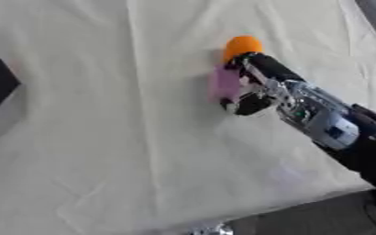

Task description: Pick up the objects with one hand, pass them to the other hand, and then place them into the box on the other side of the table.

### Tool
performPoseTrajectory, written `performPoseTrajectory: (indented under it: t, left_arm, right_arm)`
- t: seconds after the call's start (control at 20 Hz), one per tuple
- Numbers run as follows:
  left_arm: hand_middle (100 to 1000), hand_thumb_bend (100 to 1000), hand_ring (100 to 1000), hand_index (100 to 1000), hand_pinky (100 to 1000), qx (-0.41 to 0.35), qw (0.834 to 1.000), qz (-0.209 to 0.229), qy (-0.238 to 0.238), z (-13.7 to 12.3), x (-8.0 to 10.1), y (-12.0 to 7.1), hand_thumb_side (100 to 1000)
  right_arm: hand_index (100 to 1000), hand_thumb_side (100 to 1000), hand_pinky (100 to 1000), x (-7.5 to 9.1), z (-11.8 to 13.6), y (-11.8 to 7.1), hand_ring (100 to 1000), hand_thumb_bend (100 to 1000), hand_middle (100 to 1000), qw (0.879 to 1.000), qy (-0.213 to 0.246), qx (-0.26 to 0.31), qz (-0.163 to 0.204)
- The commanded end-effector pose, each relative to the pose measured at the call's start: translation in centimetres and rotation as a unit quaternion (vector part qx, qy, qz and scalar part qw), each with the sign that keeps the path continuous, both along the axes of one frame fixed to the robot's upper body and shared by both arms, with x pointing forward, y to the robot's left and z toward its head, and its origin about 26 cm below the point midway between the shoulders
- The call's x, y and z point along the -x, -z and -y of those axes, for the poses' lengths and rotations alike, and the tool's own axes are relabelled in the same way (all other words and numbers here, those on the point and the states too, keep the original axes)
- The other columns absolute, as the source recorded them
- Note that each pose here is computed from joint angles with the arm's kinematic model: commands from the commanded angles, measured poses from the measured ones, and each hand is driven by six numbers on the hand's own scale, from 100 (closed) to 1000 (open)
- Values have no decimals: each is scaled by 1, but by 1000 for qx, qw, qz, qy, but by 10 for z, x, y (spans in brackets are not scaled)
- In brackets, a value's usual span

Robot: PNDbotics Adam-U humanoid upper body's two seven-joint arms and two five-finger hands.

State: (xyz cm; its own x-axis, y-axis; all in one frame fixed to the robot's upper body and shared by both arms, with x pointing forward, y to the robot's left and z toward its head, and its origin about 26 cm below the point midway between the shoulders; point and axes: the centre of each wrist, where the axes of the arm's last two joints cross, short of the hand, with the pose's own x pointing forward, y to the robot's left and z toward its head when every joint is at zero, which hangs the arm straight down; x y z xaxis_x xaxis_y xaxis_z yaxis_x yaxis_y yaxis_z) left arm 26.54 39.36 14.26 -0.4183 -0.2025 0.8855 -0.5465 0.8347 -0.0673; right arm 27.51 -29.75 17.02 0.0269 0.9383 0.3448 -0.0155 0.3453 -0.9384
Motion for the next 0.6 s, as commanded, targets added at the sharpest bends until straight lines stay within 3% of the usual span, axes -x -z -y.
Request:
performPoseTrajectory:
  t: [0.05,0.6]
  left_arm:
    - [727,128,675,716,939,-15,1000,10,2,-1,0,-9,848]
    - [727,128,674,716,940,-16,1000,13,1,-2,1,-10,842]
  right_arm:
    - [717,100,625,-1,2,-9,716,310,648,1000,5,-3,19]
    - [620,100,587,0,2,-6,654,155,538,998,1,-45,41]
